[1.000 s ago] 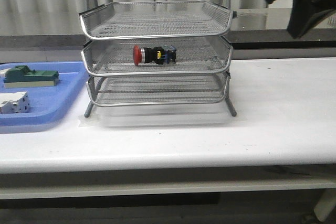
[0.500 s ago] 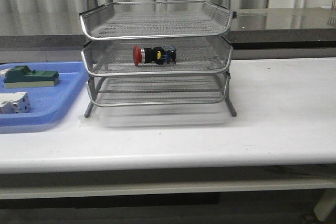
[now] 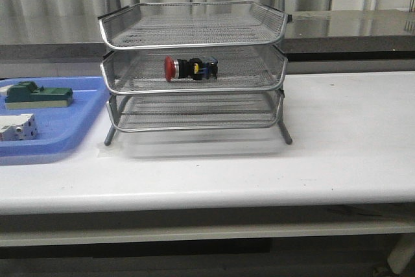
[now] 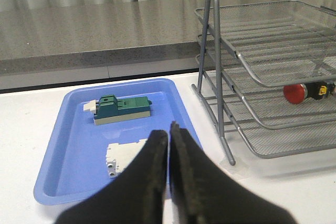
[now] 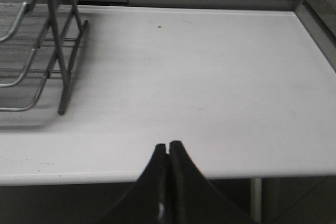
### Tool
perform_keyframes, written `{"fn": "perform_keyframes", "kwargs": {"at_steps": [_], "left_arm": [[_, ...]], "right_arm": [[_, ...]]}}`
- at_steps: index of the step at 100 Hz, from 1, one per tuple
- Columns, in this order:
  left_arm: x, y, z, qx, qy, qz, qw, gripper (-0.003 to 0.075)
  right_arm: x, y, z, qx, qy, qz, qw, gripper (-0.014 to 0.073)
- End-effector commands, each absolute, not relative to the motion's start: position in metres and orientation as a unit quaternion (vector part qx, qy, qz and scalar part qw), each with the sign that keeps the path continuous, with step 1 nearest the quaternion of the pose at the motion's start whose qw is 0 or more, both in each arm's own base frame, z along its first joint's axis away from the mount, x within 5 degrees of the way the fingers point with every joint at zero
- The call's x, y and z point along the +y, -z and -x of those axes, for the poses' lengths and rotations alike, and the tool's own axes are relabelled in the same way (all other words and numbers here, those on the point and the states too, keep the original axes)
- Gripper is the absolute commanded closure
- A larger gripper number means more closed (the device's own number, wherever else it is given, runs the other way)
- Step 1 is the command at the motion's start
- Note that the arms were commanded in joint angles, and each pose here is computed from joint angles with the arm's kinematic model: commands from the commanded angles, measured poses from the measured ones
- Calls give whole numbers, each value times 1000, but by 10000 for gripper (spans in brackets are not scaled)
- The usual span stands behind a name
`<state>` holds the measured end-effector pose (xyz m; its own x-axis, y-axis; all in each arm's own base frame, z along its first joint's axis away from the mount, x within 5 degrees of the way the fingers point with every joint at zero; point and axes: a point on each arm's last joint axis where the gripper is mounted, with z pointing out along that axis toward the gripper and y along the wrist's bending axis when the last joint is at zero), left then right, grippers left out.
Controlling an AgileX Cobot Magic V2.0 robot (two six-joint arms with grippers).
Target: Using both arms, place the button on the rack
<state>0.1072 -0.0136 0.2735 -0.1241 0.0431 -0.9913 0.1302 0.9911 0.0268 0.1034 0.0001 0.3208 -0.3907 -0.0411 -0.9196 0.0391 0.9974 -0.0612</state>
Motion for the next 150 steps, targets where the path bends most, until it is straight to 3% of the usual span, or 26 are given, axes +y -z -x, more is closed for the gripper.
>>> {"fn": "perform_keyframes", "kwargs": {"at_steps": [1, 102, 150], "left_arm": [[-12, -289, -108, 715, 33, -42, 697, 716], [-12, -289, -108, 715, 33, -42, 697, 716], [-12, -289, -108, 715, 33, -42, 697, 716]], "right_arm": [[-5, -332, -97, 816, 53, -2, 576, 655], [-7, -330, -93, 820, 55, -8, 570, 655], [4, -303, -67, 749, -11, 54, 660, 655]]}}
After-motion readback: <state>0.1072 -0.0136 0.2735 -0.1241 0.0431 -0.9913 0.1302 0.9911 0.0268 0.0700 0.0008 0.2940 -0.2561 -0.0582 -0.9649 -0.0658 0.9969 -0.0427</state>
